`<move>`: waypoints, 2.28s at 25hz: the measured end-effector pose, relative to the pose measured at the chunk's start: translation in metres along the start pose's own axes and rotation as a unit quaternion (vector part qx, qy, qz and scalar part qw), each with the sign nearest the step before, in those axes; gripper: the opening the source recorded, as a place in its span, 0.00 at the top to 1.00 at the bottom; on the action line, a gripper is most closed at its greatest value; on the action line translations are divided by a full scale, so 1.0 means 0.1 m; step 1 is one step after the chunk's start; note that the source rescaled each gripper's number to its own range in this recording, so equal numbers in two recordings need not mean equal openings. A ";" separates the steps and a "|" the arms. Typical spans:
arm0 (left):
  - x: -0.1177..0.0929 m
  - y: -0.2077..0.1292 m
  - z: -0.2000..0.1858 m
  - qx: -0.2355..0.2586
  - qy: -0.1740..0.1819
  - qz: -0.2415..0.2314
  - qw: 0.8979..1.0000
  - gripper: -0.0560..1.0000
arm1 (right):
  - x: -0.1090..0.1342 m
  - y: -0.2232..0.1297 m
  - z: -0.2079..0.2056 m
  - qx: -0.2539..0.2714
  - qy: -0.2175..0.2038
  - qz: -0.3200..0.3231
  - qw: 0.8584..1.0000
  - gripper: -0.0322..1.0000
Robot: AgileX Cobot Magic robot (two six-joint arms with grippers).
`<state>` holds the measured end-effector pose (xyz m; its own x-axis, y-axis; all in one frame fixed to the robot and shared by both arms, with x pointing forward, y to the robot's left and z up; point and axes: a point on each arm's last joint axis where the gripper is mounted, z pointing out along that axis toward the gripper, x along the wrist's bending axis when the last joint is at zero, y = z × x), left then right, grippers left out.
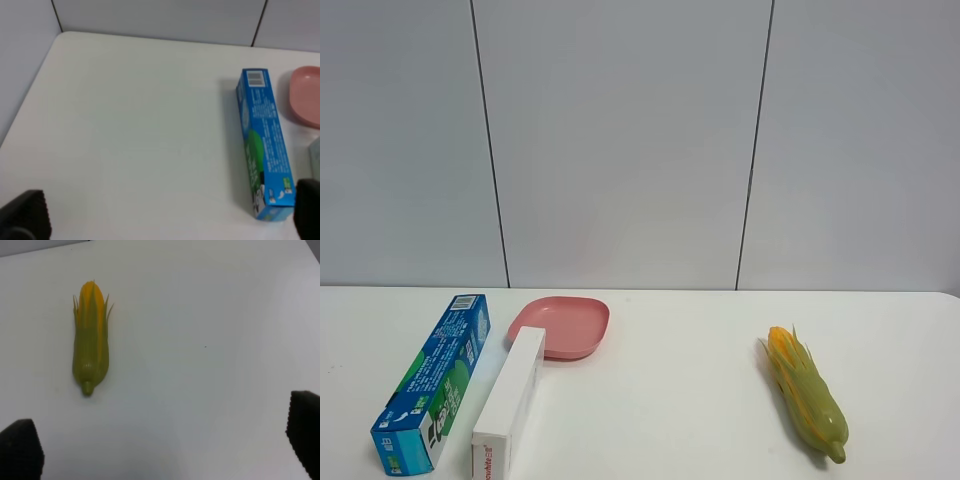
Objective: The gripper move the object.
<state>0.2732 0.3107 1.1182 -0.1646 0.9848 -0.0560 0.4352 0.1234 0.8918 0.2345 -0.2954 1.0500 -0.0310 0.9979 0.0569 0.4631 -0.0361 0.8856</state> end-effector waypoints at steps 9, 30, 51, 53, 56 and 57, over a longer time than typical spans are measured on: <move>0.06 -0.21 -0.36 -0.056 0.000 0.020 0.998 0.00 | 0.00 0.00 0.00 0.000 0.000 0.000 1.000 0.00; -0.03 -0.72 -0.14 -0.015 -0.067 0.083 0.994 0.00 | 0.00 0.00 0.00 0.000 0.000 0.000 1.000 0.00; -0.03 -0.76 -0.09 -0.003 -0.067 0.072 0.995 0.00 | 0.00 0.00 0.00 0.000 0.000 0.000 1.000 0.00; -0.03 -0.76 -0.09 -0.003 -0.067 0.072 0.995 0.00 | 0.00 0.00 0.00 0.000 0.000 0.000 1.000 0.00; -0.03 -0.76 -0.09 -0.003 -0.067 0.072 0.995 0.00 | 0.00 0.00 0.00 0.000 0.000 0.000 1.000 0.00; -0.03 -0.76 -0.09 -0.003 -0.067 0.072 0.995 0.00 | 0.00 0.00 0.00 0.000 0.000 0.000 1.000 0.00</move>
<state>0.2329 0.2969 1.0546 0.0182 0.9997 0.0135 0.4406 -0.0202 0.8975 0.2345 -0.2954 1.0500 -0.0310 0.9979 0.0569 0.4631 -0.0361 0.8856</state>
